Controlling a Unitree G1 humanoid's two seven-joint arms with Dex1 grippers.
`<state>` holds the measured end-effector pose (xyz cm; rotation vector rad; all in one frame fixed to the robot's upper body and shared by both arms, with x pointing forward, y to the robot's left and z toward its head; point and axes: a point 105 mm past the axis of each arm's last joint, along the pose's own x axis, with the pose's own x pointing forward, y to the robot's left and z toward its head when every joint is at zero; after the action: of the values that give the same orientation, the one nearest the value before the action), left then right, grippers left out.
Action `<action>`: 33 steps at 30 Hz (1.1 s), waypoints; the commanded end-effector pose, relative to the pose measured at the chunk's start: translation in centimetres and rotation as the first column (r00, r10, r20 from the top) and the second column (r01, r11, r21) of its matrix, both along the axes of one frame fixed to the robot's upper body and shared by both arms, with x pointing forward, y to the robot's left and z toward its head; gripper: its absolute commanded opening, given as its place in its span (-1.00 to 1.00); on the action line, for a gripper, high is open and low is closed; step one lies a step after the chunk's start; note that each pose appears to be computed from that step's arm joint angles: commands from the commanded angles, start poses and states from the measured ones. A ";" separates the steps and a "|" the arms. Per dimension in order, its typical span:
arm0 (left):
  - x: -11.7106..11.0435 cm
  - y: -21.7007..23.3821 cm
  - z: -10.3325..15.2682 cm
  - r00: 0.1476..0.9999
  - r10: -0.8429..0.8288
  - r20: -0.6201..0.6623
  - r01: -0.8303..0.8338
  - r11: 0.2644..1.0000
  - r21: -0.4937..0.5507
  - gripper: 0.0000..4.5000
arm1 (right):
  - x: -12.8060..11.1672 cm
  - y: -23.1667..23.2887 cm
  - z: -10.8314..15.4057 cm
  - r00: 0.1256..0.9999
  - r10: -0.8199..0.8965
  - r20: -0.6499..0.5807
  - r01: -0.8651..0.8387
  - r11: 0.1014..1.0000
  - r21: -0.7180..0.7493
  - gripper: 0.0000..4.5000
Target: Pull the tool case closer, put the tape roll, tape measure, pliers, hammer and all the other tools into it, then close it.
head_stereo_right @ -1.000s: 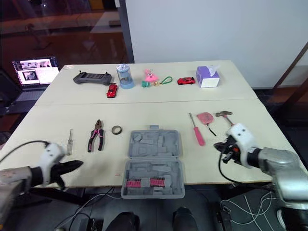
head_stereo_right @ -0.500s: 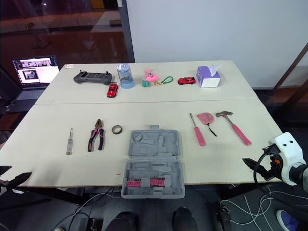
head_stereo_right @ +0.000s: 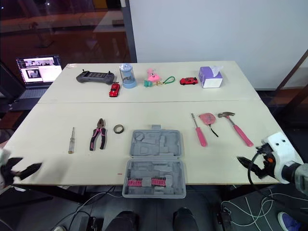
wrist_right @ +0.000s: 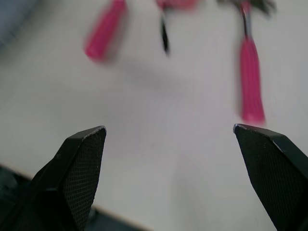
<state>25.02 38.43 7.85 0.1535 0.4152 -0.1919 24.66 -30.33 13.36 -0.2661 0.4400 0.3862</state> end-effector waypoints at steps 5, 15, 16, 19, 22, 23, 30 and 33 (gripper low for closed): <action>7.5 -9.5 3.0 0.892 -0.423 0.159 0.396 0.901 0.177 0.99 | 1.6 9.4 2.3 0.933 0.345 0.098 -0.353 0.933 0.074 0.99; 13.2 -16.7 1.7 0.648 -0.743 -0.167 0.762 0.634 0.132 0.99 | 2.7 17.7 2.8 0.793 0.600 0.104 -0.607 0.793 0.051 0.99; 13.4 -17.0 1.6 0.643 -0.744 -0.183 0.766 0.630 0.132 0.99 | 2.8 18.2 2.9 0.785 0.610 0.106 -0.617 0.785 0.054 0.99; 13.7 -17.8 1.0 0.610 -0.751 -0.252 0.790 0.600 0.124 0.99 | 2.9 20.0 2.7 0.757 0.645 0.110 -0.652 0.756 0.053 0.99; 13.8 -17.9 0.7 0.599 -0.748 -0.287 0.798 0.586 0.138 0.99 | 3.1 20.9 2.6 0.748 0.655 0.110 -0.662 0.748 0.049 0.99; 13.9 -18.1 0.5 0.600 -0.744 -0.294 0.797 0.587 0.142 0.99 | 3.2 21.1 2.5 0.749 0.653 0.111 -0.660 0.750 0.044 0.99; 14.5 -19.0 -0.2 0.605 -0.723 -0.333 0.794 0.580 0.182 0.99 | 3.7 21.6 2.5 0.778 0.614 0.134 -0.623 0.782 0.036 0.99; 14.7 -19.3 -0.3 0.613 -0.718 -0.330 0.788 0.587 0.188 0.99 | 3.6 21.5 2.3 0.789 0.599 0.134 -0.609 0.793 0.038 0.99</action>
<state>39.21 19.13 6.82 0.6130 0.6017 -1.0331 28.45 -8.91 14.76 -0.3341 0.2533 1.0272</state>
